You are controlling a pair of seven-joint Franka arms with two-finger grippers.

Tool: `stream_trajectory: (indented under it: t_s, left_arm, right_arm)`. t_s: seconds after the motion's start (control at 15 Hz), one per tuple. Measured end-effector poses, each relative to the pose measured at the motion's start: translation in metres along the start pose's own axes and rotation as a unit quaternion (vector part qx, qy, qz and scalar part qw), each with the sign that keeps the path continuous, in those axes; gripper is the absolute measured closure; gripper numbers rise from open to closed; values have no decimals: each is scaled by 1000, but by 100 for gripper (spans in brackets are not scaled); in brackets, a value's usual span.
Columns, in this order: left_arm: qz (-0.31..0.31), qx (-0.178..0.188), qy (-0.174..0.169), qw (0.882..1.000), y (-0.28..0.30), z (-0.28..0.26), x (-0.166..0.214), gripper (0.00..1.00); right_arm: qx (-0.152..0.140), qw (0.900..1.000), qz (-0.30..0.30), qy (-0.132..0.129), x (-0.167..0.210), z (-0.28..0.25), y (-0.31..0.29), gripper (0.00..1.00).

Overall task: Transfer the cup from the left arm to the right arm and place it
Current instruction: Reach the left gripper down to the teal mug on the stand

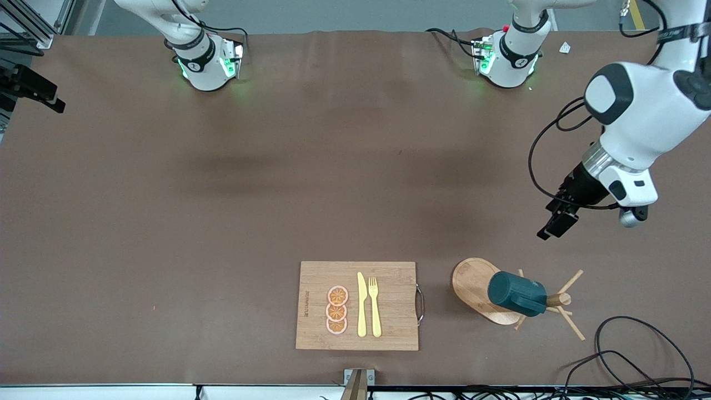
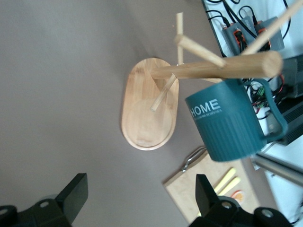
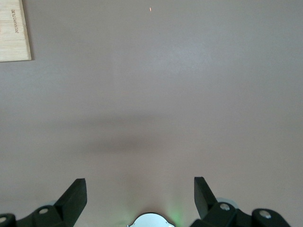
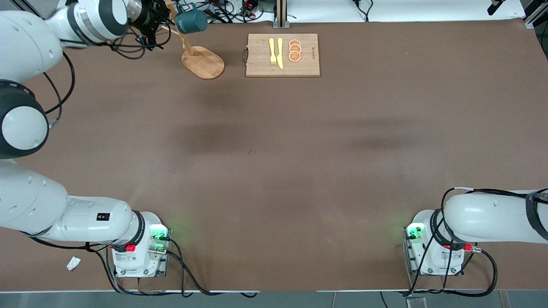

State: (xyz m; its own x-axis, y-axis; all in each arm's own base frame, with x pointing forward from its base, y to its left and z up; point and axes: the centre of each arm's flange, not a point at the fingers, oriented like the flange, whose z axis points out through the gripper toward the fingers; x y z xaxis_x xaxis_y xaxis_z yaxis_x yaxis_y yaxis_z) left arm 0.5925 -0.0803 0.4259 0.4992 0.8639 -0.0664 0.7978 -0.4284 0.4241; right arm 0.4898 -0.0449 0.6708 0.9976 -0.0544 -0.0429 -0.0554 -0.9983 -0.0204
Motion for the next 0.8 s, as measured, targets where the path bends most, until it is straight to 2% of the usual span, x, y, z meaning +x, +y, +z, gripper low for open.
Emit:
stream_trajectory:
  t_s: [0.33, 0.6, 0.8]
  left_arm:
    - [-113, -78, -20, 990, -2, 27, 4, 0]
    - [-177, -128, -15, 976, -1, 55, -11, 0]
    - [-203, -146, -4, 968, -2, 75, -21, 0]
  right_arm:
    - [0, 1000, -1, 0, 0, 0, -1, 0]
    - [0, 1000, -1, 0, 0, 0, -1, 0]
    - [0, 1000, -1, 0, 0, 0, -1, 0]
